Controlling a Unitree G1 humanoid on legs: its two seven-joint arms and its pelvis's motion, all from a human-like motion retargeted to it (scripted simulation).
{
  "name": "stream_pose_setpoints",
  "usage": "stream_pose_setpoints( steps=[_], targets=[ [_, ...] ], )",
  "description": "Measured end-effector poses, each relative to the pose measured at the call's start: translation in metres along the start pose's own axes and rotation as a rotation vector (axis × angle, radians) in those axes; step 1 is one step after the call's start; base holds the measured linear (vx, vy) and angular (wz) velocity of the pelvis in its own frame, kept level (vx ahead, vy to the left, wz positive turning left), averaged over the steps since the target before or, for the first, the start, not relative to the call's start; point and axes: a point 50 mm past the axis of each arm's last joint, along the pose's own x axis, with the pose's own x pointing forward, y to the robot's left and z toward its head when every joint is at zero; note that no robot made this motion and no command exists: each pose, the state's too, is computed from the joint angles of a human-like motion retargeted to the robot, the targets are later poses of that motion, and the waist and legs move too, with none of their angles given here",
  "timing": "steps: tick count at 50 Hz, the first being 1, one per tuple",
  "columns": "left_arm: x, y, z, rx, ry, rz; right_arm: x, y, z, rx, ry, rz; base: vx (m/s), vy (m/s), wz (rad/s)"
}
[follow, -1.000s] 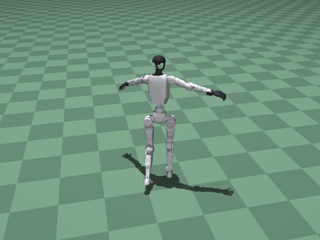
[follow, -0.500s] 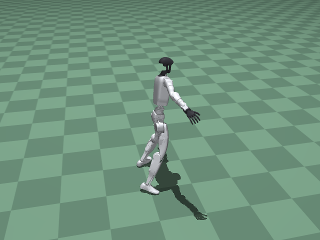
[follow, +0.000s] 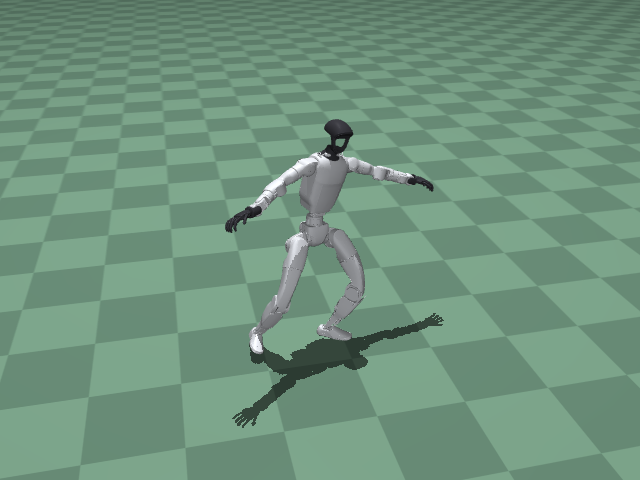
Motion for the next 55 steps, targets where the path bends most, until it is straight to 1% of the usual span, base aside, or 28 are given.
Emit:
stream_pose_setpoints(
  steps=[2, 5, 10, 14, 19, 22, 24, 26, 30, 32, 35, 38, 40, 41, 44, 46, 48, 50, 52, 55],
  targets=[
    [0.0, 0.019, -0.001, 0.011, 0.011, 0.024, 0.008, -0.032, 0.027, 0.02, -0.06, -0.049, -0.25, 0.38, -1.42],
    [0.0, 0.036, -0.002, 0.001, 0.03, 0.038, 0.013, -0.072, 0.048, 0.096, -0.078, -0.115, -0.33, 0.31, -1.1],
    [0.0, 0.04, -0.007, -0.055, 0.055, 0.018, 0.014, -0.101, 0.042, 0.277, -0.01, -0.187, -0.48, 0.14, -0.92],
    [0.001, 0.038, -0.016, -0.135, 0.034, -0.014, 0.014, -0.114, 0.03, 0.314, 0.012, -0.19, -0.65, 0.03, -0.9],
    [0.0, 0.058, -0.038, -0.323, 0.068, 0.01, 0.01, -0.158, 0.036, 0.446, -0.012, -0.272, -0.81, 0.03, -0.42],
    [-0.002, 0.072, -0.052, -0.344, 0.117, 0.056, 0.006, -0.176, 0.04, 0.491, -0.016, -0.34, -0.84, 0.07, -0.41],
    [-0.002, 0.07, -0.051, -0.33, 0.133, 0.09, 0.007, -0.17, 0.034, 0.476, 0.006, -0.38, -0.82, 0.05, -0.51],
    [0.0, 0.056, -0.041, -0.31, 0.116, 0.09, 0.009, -0.149, 0.023, 0.425, 0.044, -0.376, -0.84, 0.03, -0.34],
    [0.002, 0.021, -0.019, -0.264, 0.053, -0.02, 0.012, -0.091, 0.002, 0.313, 0.143, -0.248, -0.93, 0.07, -0.22],
    [0.001, 0.014, -0.014, -0.238, 0.026, -0.074, 0.013, -0.079, 0.005, 0.289, 0.145, -0.197, -1.08, 0.12, -0.32],
    [0.001, 0.027, -0.012, -0.236, -0.009, -0.061, 0.014, -0.091, 0.032, 0.313, 0.055, -0.212, -1.21, 0.14, -0.23],
    [-0.001, 0.053, -0.006, -0.218, -0.009, 0.055, 0.013, -0.113, 0.058, 0.381, -0.014, -0.281, -1.16, 0.05, 0.01],
    [-0.003, 0.06, 0.008, -0.177, -0.044, 0.118, 0.012, -0.113, 0.062, 0.388, -0.022, -0.301, -1.05, -0.04, -0.23],
    [-0.005, 0.058, 0.02, -0.148, -0.082, 0.132, 0.013, -0.105, 0.059, 0.372, -0.011, -0.286, -1.01, -0.09, -0.65],
    [-0.011, 0.032, 0.053, -0.071, -0.214, 0.111, 0.013, -0.07, 0.042, 0.313, 0.04, -0.198, -1.01, -0.18, -0.86],
    [-0.015, 0.002, 0.067, -0.045, -0.286, 0.032, 0.012, -0.051, 0.034, 0.28, 0.06, -0.13, -1.09, -0.29, -0.39],
    [-0.019, -0.026, 0.073, -0.039, -0.328, -0.063, 0.011, -0.043, 0.033, 0.264, 0.051, -0.092, -1.17, -0.31, 0.12],
    [-0.021, -0.042, 0.074, -0.045, -0.34, -0.13, 0.012, -0.049, 0.043, 0.273, 0.011, -0.099, -1.27, -0.3, 0.65],
    [-0.02, -0.036, 0.075, -0.084, -0.328, -0.128, 0.013, -0.071, 0.063, 0.318, -0.052, -0.163, -1.39, -0.28, 1.38],
    [-0.016, 0.007, 0.078, -0.167, -0.281, -0.04, 0.009, -0.112, 0.097, 0.412, -0.151, -0.265, -1.42, -0.18, 1.43]
  ],
)
